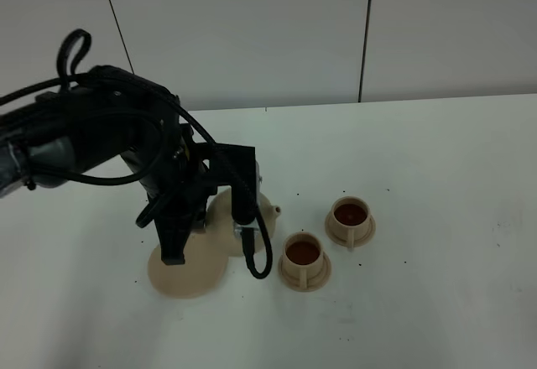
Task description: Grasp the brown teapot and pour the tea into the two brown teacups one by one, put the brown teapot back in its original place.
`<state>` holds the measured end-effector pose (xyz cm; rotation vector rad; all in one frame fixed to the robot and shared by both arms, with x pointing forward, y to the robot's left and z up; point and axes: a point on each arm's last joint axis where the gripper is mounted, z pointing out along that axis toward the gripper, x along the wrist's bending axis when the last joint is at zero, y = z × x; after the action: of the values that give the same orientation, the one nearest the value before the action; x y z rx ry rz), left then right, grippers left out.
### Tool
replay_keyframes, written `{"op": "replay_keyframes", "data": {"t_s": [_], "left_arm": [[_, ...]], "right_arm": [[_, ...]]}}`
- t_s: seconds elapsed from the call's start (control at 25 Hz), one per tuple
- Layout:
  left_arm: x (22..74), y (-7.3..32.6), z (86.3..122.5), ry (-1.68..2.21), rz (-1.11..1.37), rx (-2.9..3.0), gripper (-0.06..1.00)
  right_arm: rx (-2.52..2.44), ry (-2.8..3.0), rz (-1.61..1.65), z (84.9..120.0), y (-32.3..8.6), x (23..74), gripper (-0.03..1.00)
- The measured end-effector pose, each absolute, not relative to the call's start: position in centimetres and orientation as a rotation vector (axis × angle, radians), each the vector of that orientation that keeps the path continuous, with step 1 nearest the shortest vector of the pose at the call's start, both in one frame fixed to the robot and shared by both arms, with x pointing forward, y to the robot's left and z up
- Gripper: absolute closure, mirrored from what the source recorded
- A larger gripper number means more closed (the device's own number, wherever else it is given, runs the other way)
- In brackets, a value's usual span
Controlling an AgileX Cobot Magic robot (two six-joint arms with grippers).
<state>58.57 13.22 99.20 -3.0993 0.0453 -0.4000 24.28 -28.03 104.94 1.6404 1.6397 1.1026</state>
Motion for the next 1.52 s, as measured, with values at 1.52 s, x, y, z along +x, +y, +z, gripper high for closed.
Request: {"op": "replay_keyframes", "data": {"t_s": [1.52], "left_arm": [[57.4, 17.3, 100.9, -0.937, -0.244, -2.835, 0.77]], "right_arm": [[1.64, 1.64, 1.103, 104.9, -28.0, 24.3, 0.61]]}}
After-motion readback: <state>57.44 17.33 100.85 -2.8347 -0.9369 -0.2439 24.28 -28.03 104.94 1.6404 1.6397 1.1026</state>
